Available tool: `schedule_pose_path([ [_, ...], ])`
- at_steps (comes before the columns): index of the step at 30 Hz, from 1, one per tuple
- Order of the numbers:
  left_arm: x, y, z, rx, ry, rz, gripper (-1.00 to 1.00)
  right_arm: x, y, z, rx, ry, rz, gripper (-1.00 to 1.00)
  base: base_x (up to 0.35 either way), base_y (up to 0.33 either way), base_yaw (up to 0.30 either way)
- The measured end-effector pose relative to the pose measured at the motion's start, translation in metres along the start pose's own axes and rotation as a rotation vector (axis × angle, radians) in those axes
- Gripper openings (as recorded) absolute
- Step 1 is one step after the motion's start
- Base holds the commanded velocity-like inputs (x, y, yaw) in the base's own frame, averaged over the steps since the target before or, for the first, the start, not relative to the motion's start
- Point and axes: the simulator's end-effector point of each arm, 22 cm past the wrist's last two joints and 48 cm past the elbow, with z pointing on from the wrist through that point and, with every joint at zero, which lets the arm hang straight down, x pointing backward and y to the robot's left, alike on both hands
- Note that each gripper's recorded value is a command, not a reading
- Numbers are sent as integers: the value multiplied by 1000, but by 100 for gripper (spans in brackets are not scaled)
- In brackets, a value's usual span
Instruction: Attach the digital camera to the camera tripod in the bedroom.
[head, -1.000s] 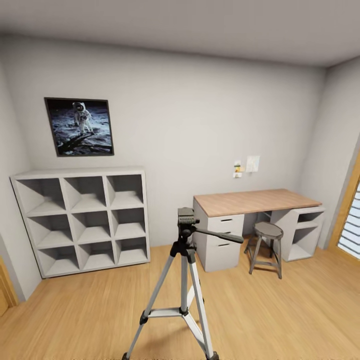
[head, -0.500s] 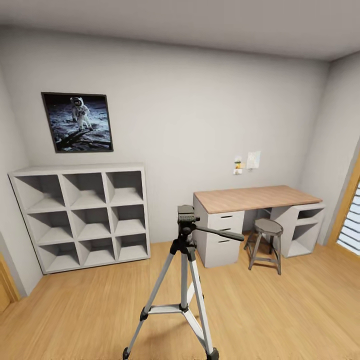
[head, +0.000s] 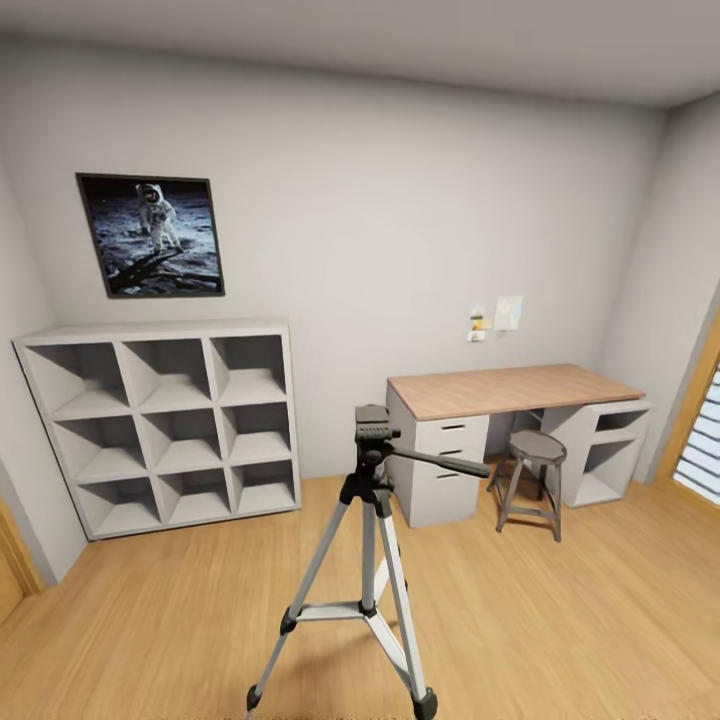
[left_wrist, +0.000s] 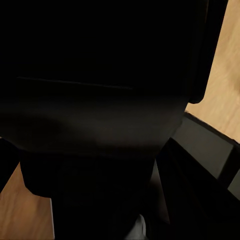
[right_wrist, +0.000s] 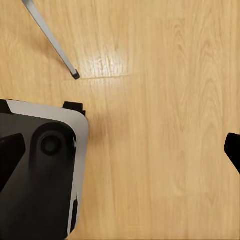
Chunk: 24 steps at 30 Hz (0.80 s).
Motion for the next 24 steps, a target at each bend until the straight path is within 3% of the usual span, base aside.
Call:
schedule_pose_path([
  [24, 6, 8, 1, -14, 16, 28, -100, 16, 3, 1, -9, 40, -9, 100, 0, 0, 0],
])
